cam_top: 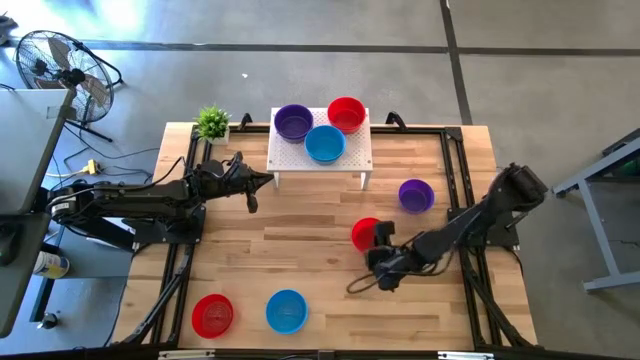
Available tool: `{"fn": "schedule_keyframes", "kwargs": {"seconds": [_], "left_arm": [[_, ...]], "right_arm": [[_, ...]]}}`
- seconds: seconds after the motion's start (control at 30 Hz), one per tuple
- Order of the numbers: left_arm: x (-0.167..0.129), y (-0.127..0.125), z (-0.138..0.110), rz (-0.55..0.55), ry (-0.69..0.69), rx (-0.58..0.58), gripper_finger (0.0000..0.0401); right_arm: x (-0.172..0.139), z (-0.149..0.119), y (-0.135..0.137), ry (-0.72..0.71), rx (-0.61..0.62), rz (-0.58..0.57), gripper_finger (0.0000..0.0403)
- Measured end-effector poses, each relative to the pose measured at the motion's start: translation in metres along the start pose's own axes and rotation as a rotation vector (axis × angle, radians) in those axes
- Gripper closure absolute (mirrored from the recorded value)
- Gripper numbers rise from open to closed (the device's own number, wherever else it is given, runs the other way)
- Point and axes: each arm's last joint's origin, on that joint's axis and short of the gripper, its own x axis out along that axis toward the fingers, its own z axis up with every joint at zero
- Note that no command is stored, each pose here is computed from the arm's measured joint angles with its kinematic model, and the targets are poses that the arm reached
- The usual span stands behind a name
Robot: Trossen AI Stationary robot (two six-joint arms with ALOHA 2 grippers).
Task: Pick & Place Mini bowls
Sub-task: Stack the red bowl on the red bowl on the shelf
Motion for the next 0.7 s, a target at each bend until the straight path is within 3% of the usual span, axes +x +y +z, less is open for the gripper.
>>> {"fn": "schedule_keyframes", "kwargs": {"seconds": [0.2,0.4,0.7], "left_arm": [[0.000,0.000,-0.001,0.000,0.010,0.000,0.0399],[0.000,0.000,-0.002,0.000,0.021,0.001,0.0399],[0.000,0.000,-0.002,0.000,0.022,0.001,0.0399]], "right_arm": [[0.023,0.000,-0.007,0.088,0.036,0.029,0.0285],[0.027,0.000,-0.011,0.093,-0.011,0.009,0.0389],[0.019,0.002,-0.004,0.051,-0.040,0.019,0.0400]]}}
